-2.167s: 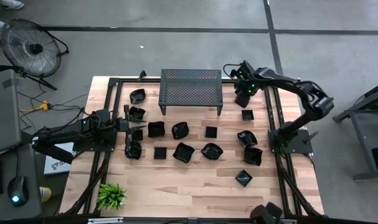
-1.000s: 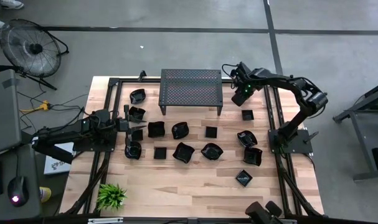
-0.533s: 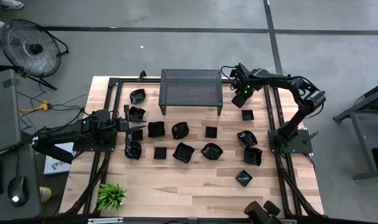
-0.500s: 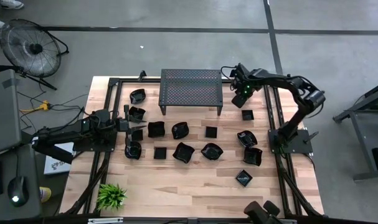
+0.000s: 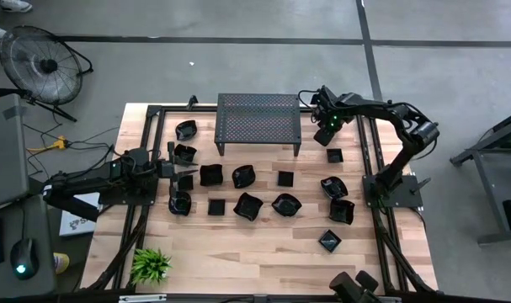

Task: Pick & Place Mini shaped plates
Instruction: Put the distorted square plate on the shelf

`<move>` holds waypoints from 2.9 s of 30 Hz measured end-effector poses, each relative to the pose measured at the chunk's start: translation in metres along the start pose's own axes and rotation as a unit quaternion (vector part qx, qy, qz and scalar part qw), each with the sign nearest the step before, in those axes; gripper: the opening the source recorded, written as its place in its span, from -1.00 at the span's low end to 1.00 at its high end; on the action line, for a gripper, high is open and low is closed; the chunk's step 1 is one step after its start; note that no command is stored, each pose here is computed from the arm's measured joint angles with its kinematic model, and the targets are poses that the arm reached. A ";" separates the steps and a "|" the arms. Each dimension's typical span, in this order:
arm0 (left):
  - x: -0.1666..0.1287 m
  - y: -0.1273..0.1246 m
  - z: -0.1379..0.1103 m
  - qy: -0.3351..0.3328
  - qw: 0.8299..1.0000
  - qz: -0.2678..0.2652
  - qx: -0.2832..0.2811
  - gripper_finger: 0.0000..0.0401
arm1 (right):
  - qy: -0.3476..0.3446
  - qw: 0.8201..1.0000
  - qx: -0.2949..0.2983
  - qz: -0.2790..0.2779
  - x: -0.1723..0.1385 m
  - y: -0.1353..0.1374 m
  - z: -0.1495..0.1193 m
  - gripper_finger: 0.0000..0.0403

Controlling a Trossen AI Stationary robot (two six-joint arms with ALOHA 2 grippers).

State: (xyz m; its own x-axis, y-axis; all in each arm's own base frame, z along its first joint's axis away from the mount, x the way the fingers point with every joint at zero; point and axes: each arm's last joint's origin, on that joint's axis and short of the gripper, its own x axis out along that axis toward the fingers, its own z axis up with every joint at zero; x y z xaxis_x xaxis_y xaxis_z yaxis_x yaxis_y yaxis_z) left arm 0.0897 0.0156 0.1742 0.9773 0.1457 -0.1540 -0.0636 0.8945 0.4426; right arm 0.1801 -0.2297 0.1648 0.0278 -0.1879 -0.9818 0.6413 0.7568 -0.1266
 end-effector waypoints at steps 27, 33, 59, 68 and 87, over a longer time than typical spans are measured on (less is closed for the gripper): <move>0.000 0.000 0.000 0.000 1.000 0.000 0.000 -0.60 | 0.004 1.000 -0.007 0.019 0.000 0.001 -0.001 -0.36; 0.000 0.000 0.000 0.000 1.000 0.000 0.000 -0.60 | 0.007 1.000 -0.007 0.020 0.000 0.002 -0.002 -0.36; 0.000 0.000 0.000 0.000 1.000 0.000 0.000 -0.60 | 0.002 1.000 -0.009 0.016 0.000 0.001 -0.001 -0.98; 0.000 0.000 0.000 0.000 1.000 0.000 0.000 -0.60 | 0.003 1.000 -0.008 0.023 0.000 0.001 -0.001 -0.99; 0.000 0.000 0.000 0.000 1.000 0.000 0.000 -0.60 | -0.024 1.000 -0.007 0.006 -0.048 0.000 -0.020 -1.00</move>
State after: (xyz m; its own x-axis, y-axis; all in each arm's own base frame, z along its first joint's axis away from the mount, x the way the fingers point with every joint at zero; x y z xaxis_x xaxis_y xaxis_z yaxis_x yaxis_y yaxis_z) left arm 0.0896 0.0156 0.1742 0.9772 0.1461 -0.1540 -0.0639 0.8944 0.4426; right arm 0.1636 -0.2078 0.2092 0.0732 -0.2082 -0.9753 0.6292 0.7684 -0.1168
